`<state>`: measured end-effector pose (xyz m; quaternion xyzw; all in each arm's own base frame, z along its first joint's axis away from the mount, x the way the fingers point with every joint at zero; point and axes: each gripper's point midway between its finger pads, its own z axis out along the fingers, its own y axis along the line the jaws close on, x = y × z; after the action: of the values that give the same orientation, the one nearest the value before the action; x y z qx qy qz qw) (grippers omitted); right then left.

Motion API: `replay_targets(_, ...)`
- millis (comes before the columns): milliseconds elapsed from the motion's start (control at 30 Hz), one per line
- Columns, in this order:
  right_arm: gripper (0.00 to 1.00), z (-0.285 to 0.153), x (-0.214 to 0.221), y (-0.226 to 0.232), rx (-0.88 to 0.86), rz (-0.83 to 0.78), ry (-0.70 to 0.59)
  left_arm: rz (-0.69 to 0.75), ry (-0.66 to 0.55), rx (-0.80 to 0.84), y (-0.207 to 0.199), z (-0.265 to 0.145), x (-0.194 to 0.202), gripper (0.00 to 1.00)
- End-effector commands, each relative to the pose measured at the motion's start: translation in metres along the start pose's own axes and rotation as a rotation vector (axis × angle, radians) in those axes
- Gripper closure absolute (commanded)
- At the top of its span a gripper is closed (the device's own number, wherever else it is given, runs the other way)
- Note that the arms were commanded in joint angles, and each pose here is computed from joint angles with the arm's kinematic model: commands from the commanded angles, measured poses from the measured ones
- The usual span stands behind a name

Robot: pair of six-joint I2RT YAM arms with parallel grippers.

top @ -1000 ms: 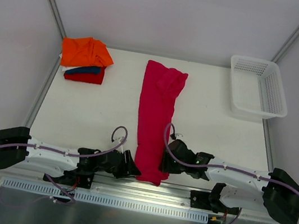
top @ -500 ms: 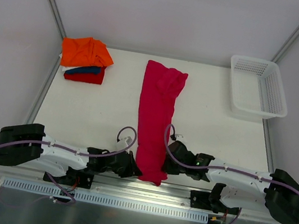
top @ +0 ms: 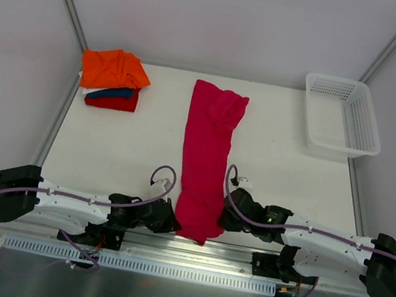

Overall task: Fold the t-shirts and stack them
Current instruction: Fold the tshirt

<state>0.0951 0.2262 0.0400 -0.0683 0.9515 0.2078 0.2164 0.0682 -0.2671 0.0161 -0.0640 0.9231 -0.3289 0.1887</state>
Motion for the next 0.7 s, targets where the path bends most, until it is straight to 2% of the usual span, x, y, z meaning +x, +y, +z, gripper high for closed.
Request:
replay_targets(0, 0.9, -0.007, -0.01, 0.007, -0.002, 0.018, -0.028, 0.091, -0.026, -0.146, 0.039, -0.004, -0.003, 1.0)
replay_targets(67, 0.77, -0.006, -0.007, 0.008, -0.003, 0.014, -0.017, 0.092, -0.018, -0.155, 0.041, -0.003, -0.001, 1.0)
replay_targets(100, 0.66, -0.005, -0.007, 0.01, -0.008, 0.013, -0.017, 0.091, -0.012, -0.169, 0.044, -0.002, 0.0, 1.0)
replay_targets(167, 0.55, -0.005, -0.005, 0.011, -0.009, 0.012, -0.012, 0.092, 0.0, -0.188, 0.047, 0.0, 0.003, 1.0)
replay_targets(233, 0.5, -0.004, -0.004, 0.011, -0.007, 0.011, -0.011, 0.093, 0.004, -0.187, 0.045, 0.0, 0.003, 1.0)
replay_targets(667, 0.46, 0.019, 0.016, 0.026, -0.029, 0.006, 0.04, 0.112, 0.011, -0.202, 0.043, 0.004, 0.007, 1.0)
